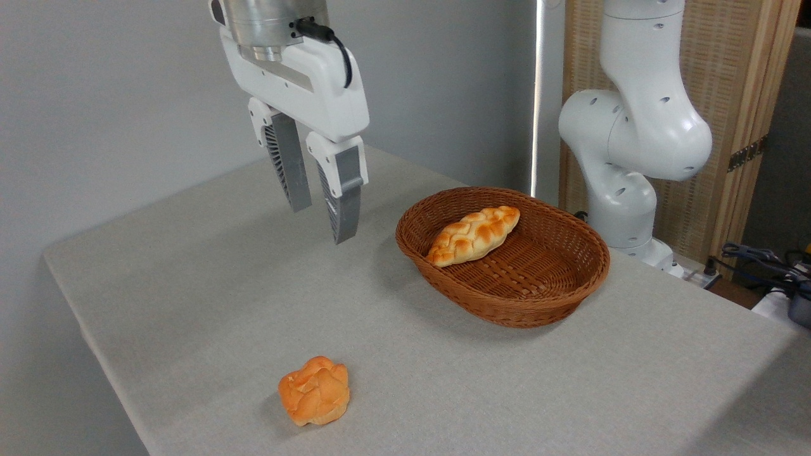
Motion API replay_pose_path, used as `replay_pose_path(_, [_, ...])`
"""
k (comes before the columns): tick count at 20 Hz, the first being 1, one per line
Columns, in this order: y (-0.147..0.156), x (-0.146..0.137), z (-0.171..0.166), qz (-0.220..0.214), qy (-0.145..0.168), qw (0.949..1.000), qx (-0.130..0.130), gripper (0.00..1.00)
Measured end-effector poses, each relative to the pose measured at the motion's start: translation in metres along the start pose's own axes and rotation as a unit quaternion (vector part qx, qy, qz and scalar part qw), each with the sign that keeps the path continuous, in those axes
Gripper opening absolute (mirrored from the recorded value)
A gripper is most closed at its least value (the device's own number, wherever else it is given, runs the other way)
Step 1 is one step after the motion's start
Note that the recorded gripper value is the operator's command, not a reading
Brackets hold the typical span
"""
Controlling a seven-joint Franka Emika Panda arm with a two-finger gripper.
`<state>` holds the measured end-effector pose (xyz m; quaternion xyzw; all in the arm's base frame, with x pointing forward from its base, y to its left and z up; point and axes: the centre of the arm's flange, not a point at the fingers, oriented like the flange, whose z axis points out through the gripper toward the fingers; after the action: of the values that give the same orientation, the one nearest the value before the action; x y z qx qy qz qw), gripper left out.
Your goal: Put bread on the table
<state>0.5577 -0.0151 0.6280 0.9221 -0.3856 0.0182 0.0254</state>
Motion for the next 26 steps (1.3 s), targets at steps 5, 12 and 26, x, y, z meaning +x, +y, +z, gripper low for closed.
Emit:
replay_pose_path(5, [0.005, -0.011, 0.009, -0.003, -0.008, 0.9999, -0.008, 1.0])
replay_pose_path(12, [0.008, -0.011, 0.018, 0.001, -0.018, 0.9998, -0.007, 1.0])
replay_pose_path(26, [0.013, -0.004, 0.019, -0.008, -0.018, 0.9998, -0.001, 1.0])
